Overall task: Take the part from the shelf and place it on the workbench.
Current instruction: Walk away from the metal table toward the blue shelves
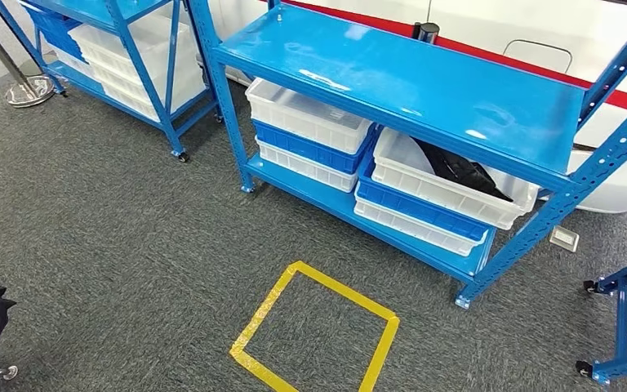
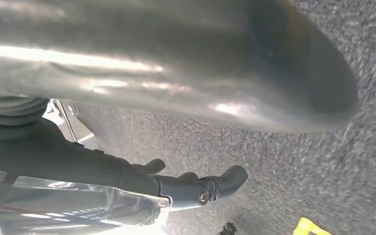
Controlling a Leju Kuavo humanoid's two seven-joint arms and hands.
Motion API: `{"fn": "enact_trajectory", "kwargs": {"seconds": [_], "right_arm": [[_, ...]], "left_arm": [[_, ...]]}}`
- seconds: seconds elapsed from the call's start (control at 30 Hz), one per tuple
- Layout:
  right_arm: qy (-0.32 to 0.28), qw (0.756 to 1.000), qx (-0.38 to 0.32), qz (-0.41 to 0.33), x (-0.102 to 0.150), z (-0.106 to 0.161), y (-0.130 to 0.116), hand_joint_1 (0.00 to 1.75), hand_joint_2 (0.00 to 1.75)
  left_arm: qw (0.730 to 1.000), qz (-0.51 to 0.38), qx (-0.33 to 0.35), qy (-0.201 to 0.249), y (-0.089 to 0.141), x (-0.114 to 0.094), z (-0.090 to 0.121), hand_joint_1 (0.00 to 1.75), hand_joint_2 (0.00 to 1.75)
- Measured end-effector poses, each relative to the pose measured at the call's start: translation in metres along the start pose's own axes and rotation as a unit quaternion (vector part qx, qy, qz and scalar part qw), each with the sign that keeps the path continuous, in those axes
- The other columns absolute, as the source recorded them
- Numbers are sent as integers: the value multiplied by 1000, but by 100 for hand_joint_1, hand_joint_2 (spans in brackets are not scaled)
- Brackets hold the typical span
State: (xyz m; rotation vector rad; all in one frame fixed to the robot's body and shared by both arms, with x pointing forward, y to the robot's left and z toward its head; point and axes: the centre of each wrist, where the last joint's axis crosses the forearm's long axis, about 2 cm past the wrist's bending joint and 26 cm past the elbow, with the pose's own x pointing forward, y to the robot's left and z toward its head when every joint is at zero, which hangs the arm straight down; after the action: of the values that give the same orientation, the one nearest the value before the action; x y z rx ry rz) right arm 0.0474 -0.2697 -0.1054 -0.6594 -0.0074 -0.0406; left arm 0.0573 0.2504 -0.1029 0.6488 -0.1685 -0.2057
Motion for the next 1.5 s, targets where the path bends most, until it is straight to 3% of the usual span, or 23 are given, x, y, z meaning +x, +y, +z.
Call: {"fn": "enact_trajectory", "kwargs": {"seconds": [1.5], "right_arm": [[-9, 1000, -4, 15, -3, -1, -1, 0, 0]], "left_arm": [[1000, 6, 5, -3, 1, -3, -1, 0, 0]]}}
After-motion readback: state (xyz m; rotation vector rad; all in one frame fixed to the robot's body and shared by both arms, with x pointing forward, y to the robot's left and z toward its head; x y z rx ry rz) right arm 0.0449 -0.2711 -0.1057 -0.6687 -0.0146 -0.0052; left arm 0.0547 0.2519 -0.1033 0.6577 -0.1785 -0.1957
